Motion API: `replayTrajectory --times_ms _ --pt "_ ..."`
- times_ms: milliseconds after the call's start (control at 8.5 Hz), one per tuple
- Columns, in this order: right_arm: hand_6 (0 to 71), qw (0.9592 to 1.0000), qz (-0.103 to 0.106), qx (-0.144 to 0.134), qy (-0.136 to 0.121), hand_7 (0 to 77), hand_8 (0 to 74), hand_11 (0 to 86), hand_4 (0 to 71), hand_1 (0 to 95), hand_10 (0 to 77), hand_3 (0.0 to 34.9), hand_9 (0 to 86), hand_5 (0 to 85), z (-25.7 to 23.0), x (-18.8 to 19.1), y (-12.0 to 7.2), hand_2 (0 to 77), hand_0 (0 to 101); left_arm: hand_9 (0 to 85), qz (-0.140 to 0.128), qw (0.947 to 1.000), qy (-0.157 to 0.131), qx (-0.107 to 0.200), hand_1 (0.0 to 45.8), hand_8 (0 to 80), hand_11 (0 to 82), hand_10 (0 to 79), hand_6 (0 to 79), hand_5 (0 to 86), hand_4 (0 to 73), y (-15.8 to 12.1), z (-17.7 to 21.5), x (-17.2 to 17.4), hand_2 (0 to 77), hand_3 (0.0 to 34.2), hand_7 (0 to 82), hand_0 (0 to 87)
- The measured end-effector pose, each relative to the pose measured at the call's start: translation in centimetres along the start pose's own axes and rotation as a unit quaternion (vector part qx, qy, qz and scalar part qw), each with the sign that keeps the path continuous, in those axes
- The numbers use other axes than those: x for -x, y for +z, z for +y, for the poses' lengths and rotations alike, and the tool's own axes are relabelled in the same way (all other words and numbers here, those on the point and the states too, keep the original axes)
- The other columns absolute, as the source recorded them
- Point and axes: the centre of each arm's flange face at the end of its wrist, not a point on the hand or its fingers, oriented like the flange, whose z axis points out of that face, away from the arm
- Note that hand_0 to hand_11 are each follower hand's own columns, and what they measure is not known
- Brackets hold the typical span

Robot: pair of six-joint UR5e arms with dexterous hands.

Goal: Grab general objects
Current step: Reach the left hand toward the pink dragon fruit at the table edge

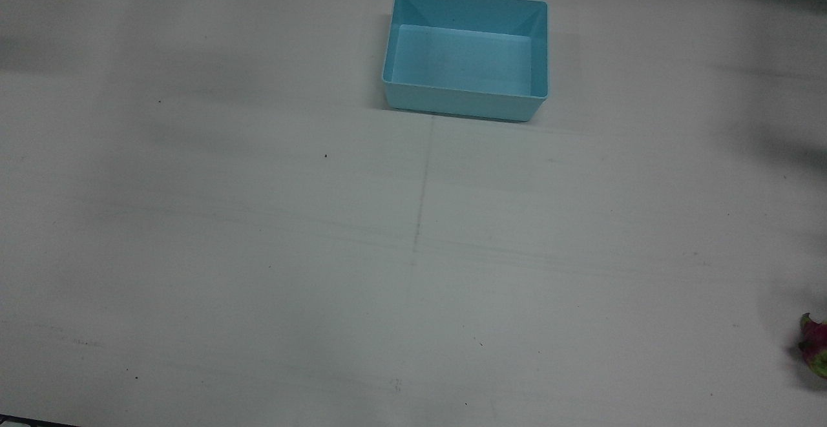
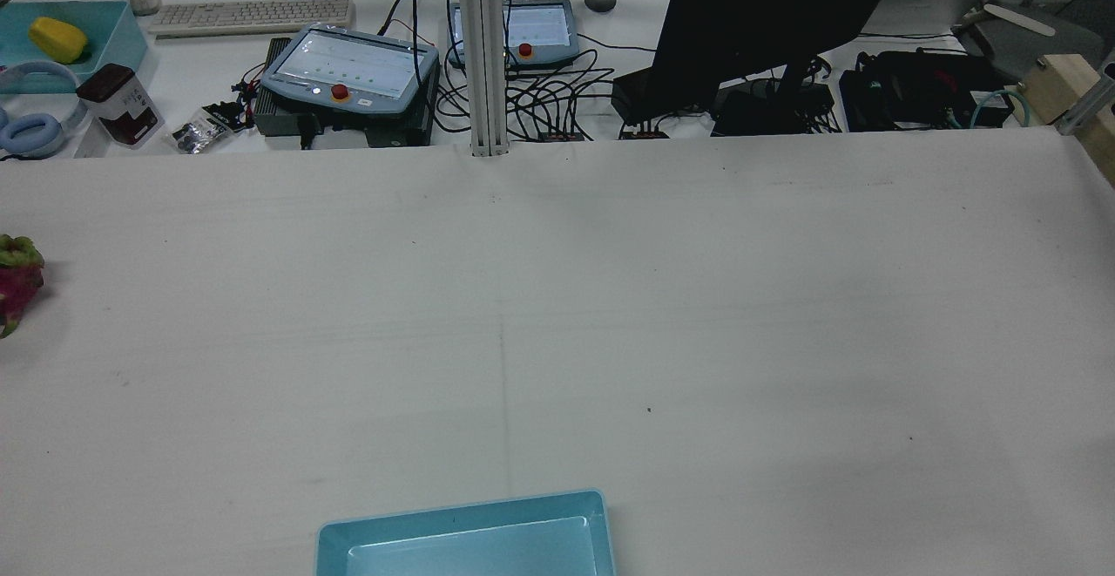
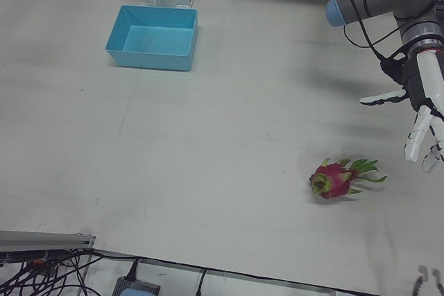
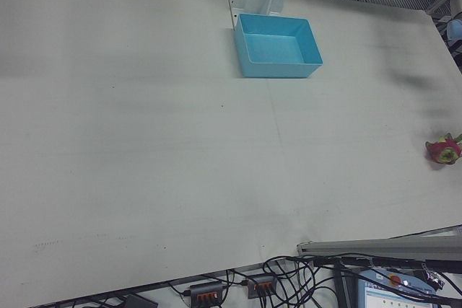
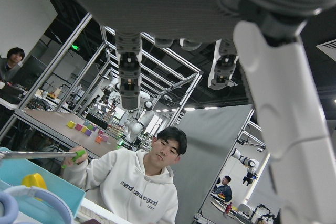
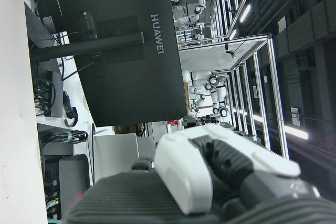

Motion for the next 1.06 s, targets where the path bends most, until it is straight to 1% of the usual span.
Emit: replayTrajectory --times_ms 118,235,353,471,588,706,824,941,1059 --pt "0.0 1.0 0.0 0.0 0.0 0.0 0.0 0.0 0.0 94.9 0.0 0.0 0.5 0.0 0.0 0.0 0.0 77.4 0 1.1 -0.001 0.9997 -0.015 0.017 0.0 1.1 1.6 37.6 0.0 2.2 11.4 0.8 0.3 0.6 0.5 10.6 0.5 55.6" --pt "0.0 1.0 0.0 0.0 0.0 0.0 0.0 0.0 0.0 94.9 0.0 0.0 0.5 0.0 0.0 0.0 0.0 77.4 0 0.5 -0.01 0.999 -0.023 0.036 0.0 1.1 10.9 38.2 0.0 2.2 6.5 1.5 0.6 1.2 0.5 4.3 0.5 49.9" --pt "0.0 1.0 0.0 0.0 0.0 0.0 0.0 0.0 0.0 94.9 0.0 0.0 0.5 0.0 0.0 0.0 0.0 77.4 0 1.1 -0.03 0.9982 -0.023 0.046 0.0 1.1 4.4 38.2 0.0 2.2 3.8 1.8 0.9 1.7 0.5 6.5 0.5 56.2" --pt "0.0 1.0 0.0 0.0 0.0 0.0 0.0 0.0 0.0 94.9 0.0 0.0 0.5 0.0 0.0 0.0 0.0 77.4 0 0.5 -0.049 0.9973 -0.01 0.053 0.0 1.1 3.8 38.2 0.0 2.2 3.8 2.1 1.3 1.8 0.5 7.4 0.5 68.1" --pt "0.0 1.0 0.0 0.0 0.0 0.0 0.0 0.0 0.0 94.9 0.0 0.0 0.5 0.0 0.0 0.0 0.0 77.4 0 0.5 -0.065 0.9959 0.015 0.062 0.0 1.1 1.6 38.2 0.0 2.2 6.0 2.4 1.9 1.5 0.5 6.8 0.5 66.6" --pt "0.0 1.0 0.0 0.0 0.0 0.0 0.0 0.0 0.0 94.9 0.0 0.0 0.5 0.0 0.0 0.0 0.0 77.4 0 1.1 -0.076 0.9937 0.046 0.067 0.0 1.1 1.6 38.2 0.0 2.2 1.1 2.5 2.5 0.9 0.5 5.8 0.5 58.5" --pt "0.0 1.0 0.0 0.0 0.0 0.0 0.0 0.0 0.0 94.9 0.0 0.0 0.5 0.0 0.0 0.0 0.0 77.4 0 1.1 -0.088 0.9905 0.081 0.069 0.0 1.1 1.1 38.2 0.0 2.2 0.5 2.8 3.1 0.1 0.5 3.1 0.5 51.4" --pt "0.0 1.0 0.0 0.001 0.0 0.0 0.0 0.0 0.0 94.9 0.0 0.0 0.5 0.0 0.0 0.0 0.0 77.4 0 1.1 -0.095 0.9871 0.109 0.068 0.0 1.1 1.1 38.2 0.0 2.7 8.2 3.1 3.6 -0.5 0.5 5.2 0.5 48.1" --pt "0.0 1.0 0.0 0.0 0.0 0.0 0.0 0.5 0.0 94.9 0.0 0.0 0.5 0.0 0.0 0.0 0.0 77.4 0 0.5 -0.099 0.984 0.132 0.066 0.0 1.1 1.1 38.2 0.0 2.2 2.7 3.2 3.8 -0.6 0.5 9.4 0.5 50.5"
